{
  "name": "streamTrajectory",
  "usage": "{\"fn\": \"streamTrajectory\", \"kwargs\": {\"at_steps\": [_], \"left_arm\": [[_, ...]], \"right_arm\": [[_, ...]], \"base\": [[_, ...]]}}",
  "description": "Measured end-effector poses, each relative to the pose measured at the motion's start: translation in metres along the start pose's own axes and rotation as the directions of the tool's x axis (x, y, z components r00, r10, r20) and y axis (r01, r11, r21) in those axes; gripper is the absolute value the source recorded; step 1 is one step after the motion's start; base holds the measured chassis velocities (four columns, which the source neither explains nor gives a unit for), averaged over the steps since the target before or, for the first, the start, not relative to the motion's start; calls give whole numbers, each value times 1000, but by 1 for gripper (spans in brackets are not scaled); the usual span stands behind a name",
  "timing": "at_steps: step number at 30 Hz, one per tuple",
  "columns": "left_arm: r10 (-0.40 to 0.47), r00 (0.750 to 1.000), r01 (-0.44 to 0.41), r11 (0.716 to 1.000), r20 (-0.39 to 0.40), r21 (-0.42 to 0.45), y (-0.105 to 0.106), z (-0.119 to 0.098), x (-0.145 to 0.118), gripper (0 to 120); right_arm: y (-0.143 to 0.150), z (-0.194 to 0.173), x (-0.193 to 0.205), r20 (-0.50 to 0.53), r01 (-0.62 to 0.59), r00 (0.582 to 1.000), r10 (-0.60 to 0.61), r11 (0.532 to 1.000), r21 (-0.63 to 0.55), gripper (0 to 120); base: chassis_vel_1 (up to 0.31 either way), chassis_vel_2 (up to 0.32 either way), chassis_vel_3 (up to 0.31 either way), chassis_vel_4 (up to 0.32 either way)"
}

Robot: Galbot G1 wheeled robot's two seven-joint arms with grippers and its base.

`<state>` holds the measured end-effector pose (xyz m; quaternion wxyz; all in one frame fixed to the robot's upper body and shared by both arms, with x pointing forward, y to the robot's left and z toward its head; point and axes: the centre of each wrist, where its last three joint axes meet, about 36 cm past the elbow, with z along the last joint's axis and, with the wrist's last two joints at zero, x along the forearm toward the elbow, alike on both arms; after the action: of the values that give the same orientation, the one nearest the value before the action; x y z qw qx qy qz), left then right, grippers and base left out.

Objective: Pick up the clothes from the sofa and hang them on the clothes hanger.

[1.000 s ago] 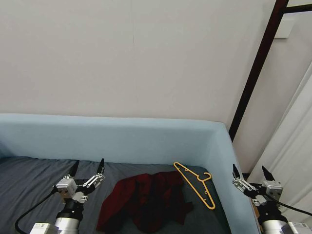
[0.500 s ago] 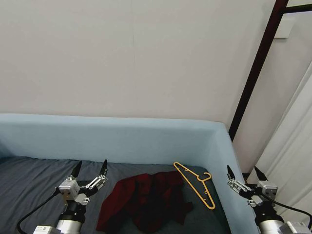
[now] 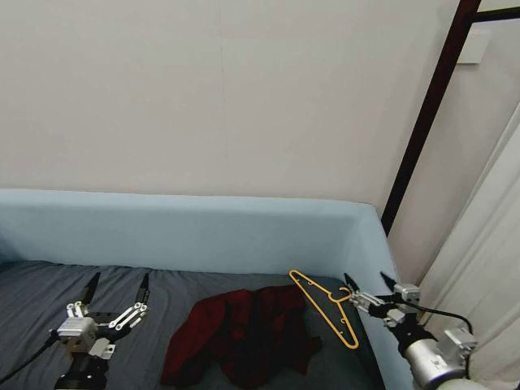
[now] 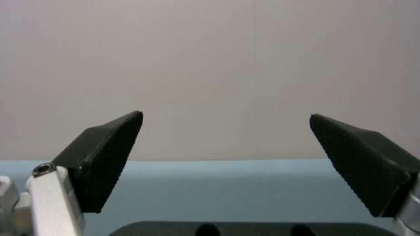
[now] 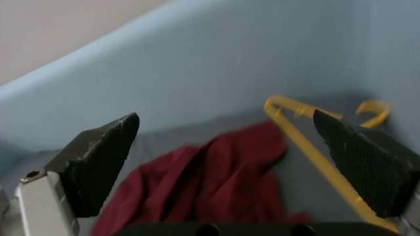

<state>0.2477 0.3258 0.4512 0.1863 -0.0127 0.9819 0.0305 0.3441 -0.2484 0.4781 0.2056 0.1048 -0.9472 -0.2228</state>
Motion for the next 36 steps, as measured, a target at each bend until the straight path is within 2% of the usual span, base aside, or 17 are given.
{"fn": "streamTrajectory", "kwargs": {"at_steps": [1, 3, 6, 7, 11, 14, 21, 23, 28, 32, 36], "left_arm": [[0, 1000, 0, 1000, 0, 0, 0, 0, 0, 100], [-16, 1000, 16, 1000, 14, -18, 4, -4, 1, 100], [-28, 999, 29, 999, 29, -40, 7, -6, 4, 100], [-28, 999, 29, 999, 29, -40, 7, -6, 4, 100], [-42, 999, 43, 994, 9, -103, 25, 3, 14, 100], [-48, 999, 47, 993, -7, -113, 33, 5, 18, 100], [-72, 997, 72, 987, 2, -144, 47, -2, 23, 100], [-77, 997, 77, 986, 6, -149, 49, -4, 24, 100], [-114, 993, 115, 971, 17, -211, 70, -9, 30, 100], [-156, 988, 151, 954, 1, -258, 96, -7, 37, 100], [-168, 986, 161, 950, -4, -267, 101, -5, 40, 100]], "right_arm": [[0, 0, 0, 0, 0, 1000, 0, 1000, 0, 100], [7, 6, -24, -86, 24, 996, -34, 993, -113, 100], [10, 15, -54, -114, 33, 992, -52, 986, -165, 100], [10, 15, -54, -114, 33, 992, -52, 986, -165, 100], [18, 43, -104, -161, 15, 986, -48, 980, -200, 100], [23, 55, -120, -182, 3, 982, -42, 978, -208, 100], [26, 90, -161, -306, -113, 951, 51, 976, -188, 100], [25, 96, -165, -315, -126, 947, 63, 975, -183, 100], [21, 122, -188, -317, -148, 945, 81, 970, -194, 100], [31, 137, -202, -297, -128, 954, 49, 959, -253, 100], [39, 146, -206, -295, -112, 955, 23, 951, -287, 100]], "base": [[0, 0, 0, 0], [0, 0, 0, 0], [0, 0, 0, 0], [0, 0, 0, 0], [0, 0, 0, 0], [0, 0, 0, 0], [0, 0, 0, 0], [0, 0, 0, 0], [0, 0, 0, 0], [0, 0, 0, 0], [0, 0, 0, 0]]}}
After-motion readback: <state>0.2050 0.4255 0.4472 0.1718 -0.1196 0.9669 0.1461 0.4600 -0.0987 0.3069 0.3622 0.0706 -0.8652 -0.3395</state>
